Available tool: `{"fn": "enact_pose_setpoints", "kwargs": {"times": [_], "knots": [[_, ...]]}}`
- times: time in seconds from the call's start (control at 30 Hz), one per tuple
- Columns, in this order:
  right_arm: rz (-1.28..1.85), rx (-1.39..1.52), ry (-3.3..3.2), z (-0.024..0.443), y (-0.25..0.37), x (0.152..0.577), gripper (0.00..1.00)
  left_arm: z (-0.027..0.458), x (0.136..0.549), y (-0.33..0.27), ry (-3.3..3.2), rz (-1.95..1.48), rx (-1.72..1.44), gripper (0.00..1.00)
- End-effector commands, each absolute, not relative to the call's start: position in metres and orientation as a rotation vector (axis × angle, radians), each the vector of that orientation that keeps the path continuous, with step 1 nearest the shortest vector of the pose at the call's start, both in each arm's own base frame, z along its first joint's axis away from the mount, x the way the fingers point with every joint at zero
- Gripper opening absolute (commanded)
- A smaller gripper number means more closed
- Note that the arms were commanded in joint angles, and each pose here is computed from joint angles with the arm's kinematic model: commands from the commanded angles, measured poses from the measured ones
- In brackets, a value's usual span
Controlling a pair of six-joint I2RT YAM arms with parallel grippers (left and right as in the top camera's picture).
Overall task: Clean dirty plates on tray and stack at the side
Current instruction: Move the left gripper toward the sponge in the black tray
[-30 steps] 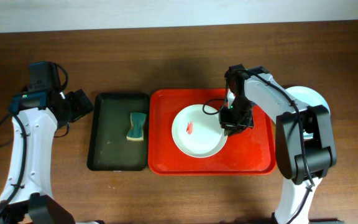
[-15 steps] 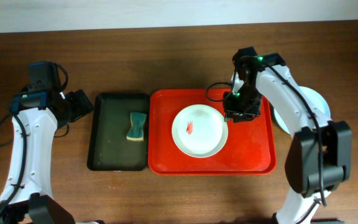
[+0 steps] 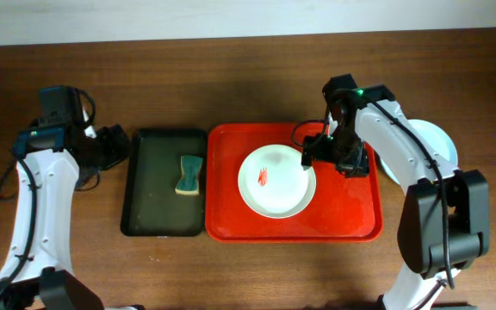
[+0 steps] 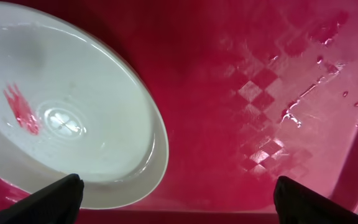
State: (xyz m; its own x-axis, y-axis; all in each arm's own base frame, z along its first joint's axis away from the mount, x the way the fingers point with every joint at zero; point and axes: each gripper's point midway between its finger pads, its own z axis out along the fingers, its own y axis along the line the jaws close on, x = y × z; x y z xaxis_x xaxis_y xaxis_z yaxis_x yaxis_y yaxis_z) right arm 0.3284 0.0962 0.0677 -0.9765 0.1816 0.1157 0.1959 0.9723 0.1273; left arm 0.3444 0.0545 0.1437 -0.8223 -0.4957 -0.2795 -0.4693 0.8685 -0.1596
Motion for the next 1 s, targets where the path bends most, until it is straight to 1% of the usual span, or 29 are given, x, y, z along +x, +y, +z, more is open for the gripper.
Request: {"fn": "enact_pose_setpoints", "kwargs": {"times": [0.0,0.07,0.17,0.23,0.3,0.33,0.37,0.4,0.43,0.5,0.57,0.67,0.7,0.73,0.77,0.8,0.87,0.97], "knots": [[-0.261,-0.321,-2.990,0.067,0.102,0.323,0.98,0.149,0.343,0.000,2.803,-0.360,-0.410,0.84],[-0.273,-0.319,-2.979,0.067,0.103,0.321,0.98,0.144,0.331,-0.024,2.877,-0.335,-0.298,0.87],[-0.259,-0.301,-2.959,0.061,0.106,0.312,0.99,0.137,0.310,-0.047,2.971,-0.143,-0.117,0.87],[-0.267,-0.272,-2.973,0.055,0.109,0.313,0.99,0.136,0.306,-0.061,2.982,-0.126,-0.040,0.88],[-0.269,-0.263,-2.978,0.053,0.109,0.314,0.98,0.133,0.305,-0.069,2.994,-0.130,-0.038,0.88],[-0.270,-0.244,-2.980,0.053,0.109,0.314,1.00,0.131,0.305,-0.070,3.003,-0.129,-0.036,0.88],[-0.271,-0.233,-2.982,0.053,0.109,0.314,0.70,0.128,0.304,-0.069,3.016,-0.124,-0.037,0.91],[-0.272,-0.233,-2.984,0.053,0.109,0.314,0.46,0.125,0.303,-0.070,3.027,-0.122,-0.037,0.92],[-0.274,-0.233,-2.987,0.053,0.109,0.315,0.38,0.124,0.303,-0.069,3.033,-0.120,-0.038,0.93],[-0.279,-0.231,-2.996,0.053,0.110,0.317,0.41,0.119,0.304,-0.070,3.047,-0.116,-0.039,0.97],[-0.278,-0.218,-2.996,0.053,0.113,0.316,0.41,0.114,0.305,-0.070,3.058,-0.113,-0.039,0.94],[-0.276,-0.175,-3.000,0.053,0.122,0.314,0.41,0.105,0.306,-0.070,3.087,-0.105,-0.041,0.93],[-0.274,-0.152,-3.000,0.053,0.127,0.312,0.41,0.099,0.306,-0.070,3.105,-0.100,-0.041,0.92],[-0.267,-0.143,-3.003,0.053,0.128,0.311,0.41,0.097,0.307,-0.070,3.107,-0.099,-0.041,0.89],[-0.254,-0.140,-3.010,0.053,0.128,0.312,0.41,0.096,0.309,-0.071,3.103,-0.101,-0.041,0.84],[-0.257,-0.140,-3.013,0.052,0.128,0.313,0.41,0.095,0.312,-0.071,3.095,-0.103,-0.041,0.75],[-0.259,-0.140,-3.016,0.052,0.128,0.314,0.41,0.094,0.317,-0.072,3.074,-0.108,-0.039,0.71],[-0.258,-0.139,-3.015,0.052,0.128,0.313,0.41,0.088,0.328,-0.074,3.051,-0.114,-0.037,0.58]]}}
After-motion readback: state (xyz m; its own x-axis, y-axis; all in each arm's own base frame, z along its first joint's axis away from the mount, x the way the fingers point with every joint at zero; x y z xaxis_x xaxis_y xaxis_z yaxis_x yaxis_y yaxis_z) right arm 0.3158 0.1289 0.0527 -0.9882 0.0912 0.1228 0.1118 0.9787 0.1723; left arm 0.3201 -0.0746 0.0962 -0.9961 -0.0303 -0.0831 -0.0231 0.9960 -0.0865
